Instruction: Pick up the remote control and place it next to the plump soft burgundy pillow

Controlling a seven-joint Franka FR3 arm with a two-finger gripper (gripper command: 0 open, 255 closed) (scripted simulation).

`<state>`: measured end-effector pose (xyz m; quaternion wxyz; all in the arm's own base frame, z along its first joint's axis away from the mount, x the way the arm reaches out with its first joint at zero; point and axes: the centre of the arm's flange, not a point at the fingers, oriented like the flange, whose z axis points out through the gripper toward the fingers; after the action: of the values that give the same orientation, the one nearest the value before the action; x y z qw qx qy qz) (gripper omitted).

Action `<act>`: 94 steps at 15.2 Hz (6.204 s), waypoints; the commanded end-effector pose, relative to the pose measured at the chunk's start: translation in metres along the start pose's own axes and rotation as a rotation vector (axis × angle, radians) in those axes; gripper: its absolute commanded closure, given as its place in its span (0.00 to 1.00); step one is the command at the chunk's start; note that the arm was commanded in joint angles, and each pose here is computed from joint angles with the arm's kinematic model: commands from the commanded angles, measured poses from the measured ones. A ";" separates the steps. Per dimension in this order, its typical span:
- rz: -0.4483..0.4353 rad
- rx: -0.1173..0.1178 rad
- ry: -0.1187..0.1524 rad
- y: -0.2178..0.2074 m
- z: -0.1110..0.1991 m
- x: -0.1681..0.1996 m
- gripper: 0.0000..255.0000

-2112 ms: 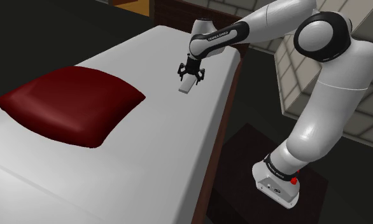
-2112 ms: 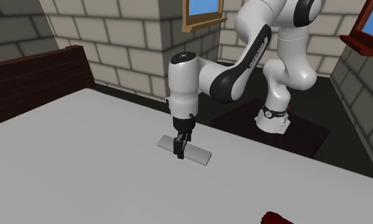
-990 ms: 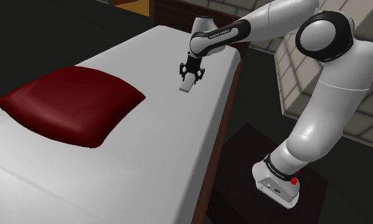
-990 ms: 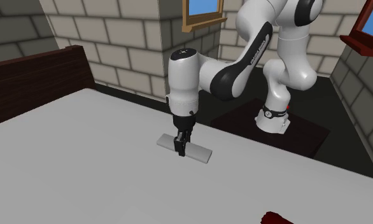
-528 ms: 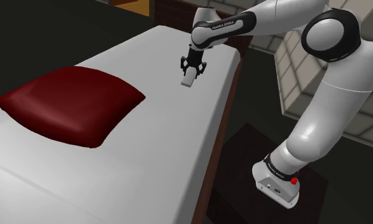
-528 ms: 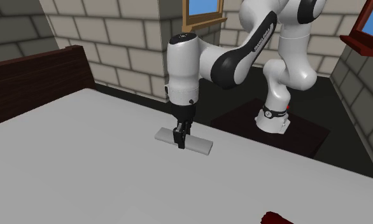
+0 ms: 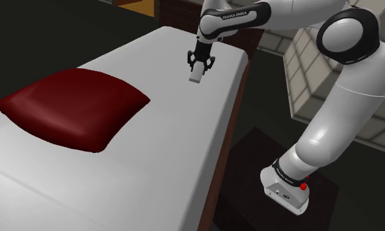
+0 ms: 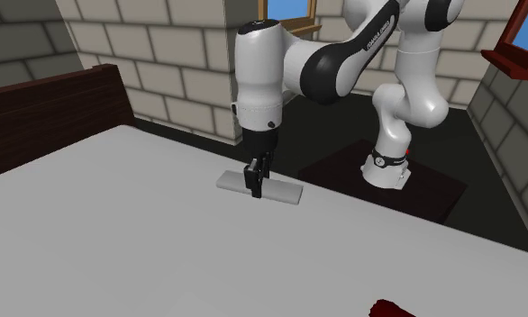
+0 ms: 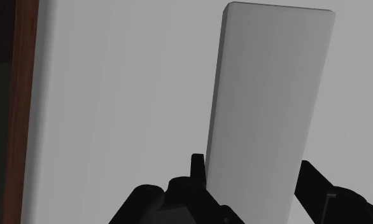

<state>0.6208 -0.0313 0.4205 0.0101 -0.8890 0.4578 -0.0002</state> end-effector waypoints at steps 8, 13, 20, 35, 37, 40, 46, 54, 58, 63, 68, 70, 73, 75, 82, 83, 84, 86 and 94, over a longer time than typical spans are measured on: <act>0.000 0.000 0.000 0.000 -0.047 -0.001 1.00; 0.000 0.000 0.000 -0.001 -0.074 -0.001 1.00; 0.000 0.000 0.000 -0.013 -0.090 -0.039 1.00; 0.000 0.000 0.000 -0.073 -0.088 -0.227 1.00; 0.000 0.000 0.000 -0.081 -0.088 -0.253 1.00; 0.000 0.000 0.000 -0.093 -0.087 -0.290 1.00; 0.000 0.000 0.000 -0.117 -0.086 -0.366 1.00; 0.000 0.000 0.000 -0.149 -0.085 -0.466 1.00; 0.000 0.000 0.000 -0.165 -0.084 -0.517 1.00; 0.000 0.000 0.000 -0.168 -0.063 -0.527 1.00; 0.000 0.000 0.000 -0.168 -0.037 -0.527 1.00; 0.000 0.000 0.000 -0.168 -0.026 -0.527 1.00; 0.000 0.000 0.000 -0.167 -0.010 -0.527 1.00; 0.000 0.000 0.000 -0.167 0.000 -0.526 1.00; 0.000 0.000 0.000 -0.167 0.037 -0.526 1.00; 0.000 0.000 0.000 -0.166 0.043 -0.526 1.00; 0.000 0.000 0.000 -0.166 0.048 -0.526 1.00; 0.000 0.000 0.000 -0.166 0.058 -0.526 1.00; 0.000 0.000 0.000 -0.166 0.085 -0.526 1.00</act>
<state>0.4503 0.4950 0.3447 0.0104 -0.8893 0.4572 0.0000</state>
